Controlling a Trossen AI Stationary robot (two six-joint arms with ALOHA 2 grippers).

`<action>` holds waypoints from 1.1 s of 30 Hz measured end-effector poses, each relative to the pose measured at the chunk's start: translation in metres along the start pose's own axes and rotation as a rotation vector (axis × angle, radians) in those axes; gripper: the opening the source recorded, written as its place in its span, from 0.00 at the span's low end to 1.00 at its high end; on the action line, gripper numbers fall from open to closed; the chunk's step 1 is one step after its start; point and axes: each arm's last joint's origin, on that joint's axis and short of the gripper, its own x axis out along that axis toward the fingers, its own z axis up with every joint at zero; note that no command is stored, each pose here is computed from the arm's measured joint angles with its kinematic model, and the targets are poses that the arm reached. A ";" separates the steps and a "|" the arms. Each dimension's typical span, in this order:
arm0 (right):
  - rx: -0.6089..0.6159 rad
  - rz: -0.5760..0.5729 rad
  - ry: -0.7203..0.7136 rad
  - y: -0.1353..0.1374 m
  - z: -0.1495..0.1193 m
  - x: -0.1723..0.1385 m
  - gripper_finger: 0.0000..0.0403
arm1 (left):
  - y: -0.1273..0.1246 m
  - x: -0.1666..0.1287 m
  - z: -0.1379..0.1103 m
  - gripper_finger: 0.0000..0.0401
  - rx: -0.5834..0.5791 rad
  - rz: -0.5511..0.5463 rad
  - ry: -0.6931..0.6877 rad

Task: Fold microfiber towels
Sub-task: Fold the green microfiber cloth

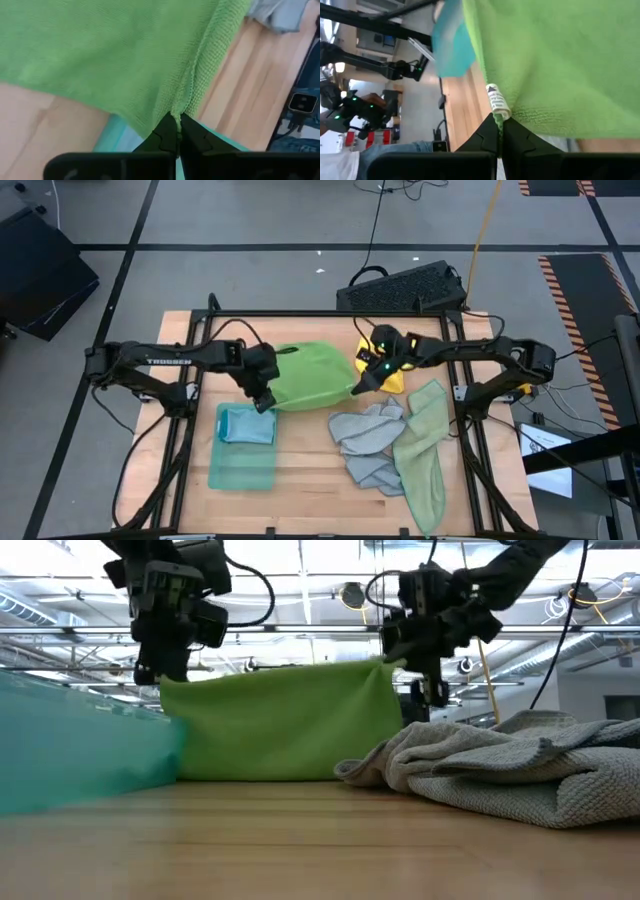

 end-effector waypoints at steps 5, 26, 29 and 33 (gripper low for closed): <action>0.012 -0.035 0.005 -0.004 -0.008 0.005 0.00 | 0.001 0.004 -0.001 0.02 0.015 0.039 -0.033; 0.079 -0.011 -0.096 -0.019 0.013 -0.025 0.34 | 0.006 0.001 0.003 0.38 -0.079 0.032 -0.051; 0.060 -0.127 -0.235 -0.013 0.030 -0.032 0.34 | 0.005 0.000 0.003 0.46 -0.096 0.022 -0.049; -0.028 -0.281 -0.358 -0.003 0.055 -0.046 0.34 | 0.003 -0.008 0.009 0.50 -0.141 0.016 -0.070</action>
